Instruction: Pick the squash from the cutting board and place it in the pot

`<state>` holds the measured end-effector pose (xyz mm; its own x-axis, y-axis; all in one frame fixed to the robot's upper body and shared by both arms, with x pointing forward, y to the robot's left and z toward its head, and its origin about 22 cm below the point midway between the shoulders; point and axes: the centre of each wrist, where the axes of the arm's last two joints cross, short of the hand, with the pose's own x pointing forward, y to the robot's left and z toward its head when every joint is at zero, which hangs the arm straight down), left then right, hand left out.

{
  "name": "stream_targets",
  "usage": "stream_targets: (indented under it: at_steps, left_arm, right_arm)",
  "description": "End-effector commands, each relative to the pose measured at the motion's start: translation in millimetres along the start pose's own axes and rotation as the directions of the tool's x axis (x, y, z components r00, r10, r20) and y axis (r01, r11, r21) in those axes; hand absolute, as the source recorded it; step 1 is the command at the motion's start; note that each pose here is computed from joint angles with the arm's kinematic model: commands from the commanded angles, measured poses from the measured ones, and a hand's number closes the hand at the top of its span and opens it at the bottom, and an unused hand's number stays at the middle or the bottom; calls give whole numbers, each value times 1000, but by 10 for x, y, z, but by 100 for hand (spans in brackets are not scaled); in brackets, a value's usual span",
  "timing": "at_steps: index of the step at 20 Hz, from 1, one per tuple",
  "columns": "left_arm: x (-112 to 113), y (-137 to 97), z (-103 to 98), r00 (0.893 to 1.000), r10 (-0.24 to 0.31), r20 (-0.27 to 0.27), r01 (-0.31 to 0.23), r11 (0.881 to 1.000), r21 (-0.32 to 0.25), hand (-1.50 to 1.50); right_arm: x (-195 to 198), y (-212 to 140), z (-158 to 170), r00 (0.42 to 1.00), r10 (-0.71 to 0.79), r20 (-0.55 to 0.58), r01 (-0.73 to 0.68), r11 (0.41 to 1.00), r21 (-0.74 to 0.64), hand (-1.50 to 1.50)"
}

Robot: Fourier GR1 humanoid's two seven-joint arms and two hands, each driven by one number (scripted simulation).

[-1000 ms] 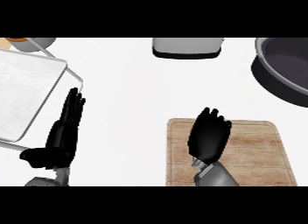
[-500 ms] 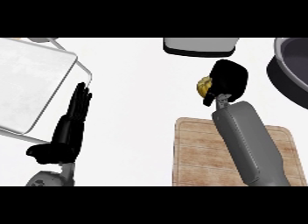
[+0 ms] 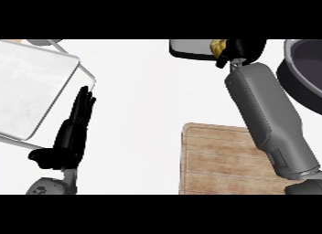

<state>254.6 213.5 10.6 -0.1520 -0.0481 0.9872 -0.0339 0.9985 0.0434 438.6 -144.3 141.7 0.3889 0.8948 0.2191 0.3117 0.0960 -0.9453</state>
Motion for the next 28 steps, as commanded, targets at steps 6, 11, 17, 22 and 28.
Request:
stream_targets:
  at_steps: [6,11,17,22,28]
  left_arm:
    - [-273,29,230,1000,-7,-19,7,1000,29,0]
    - [-158,-51,92,1000,20,2,-20,999,27,0]
    - [49,67,91,1000,-16,-3,16,999,47,0]
    - [-86,307,146,1000,-7,-18,9,998,61,0]
    - [-17,-17,177,1000,14,-12,-13,999,30,0]
  right_arm:
    - [99,-245,-361,986,25,-162,-52,985,-163,150]
    - [28,-265,-508,969,40,-245,-89,978,-191,150]
    - [-838,-323,-859,946,44,-320,-105,979,-176,150]
    - [-1225,-439,-1007,933,63,-355,-135,974,-181,150]
    - [-1788,-292,-1017,919,55,-390,-121,981,-148,150]
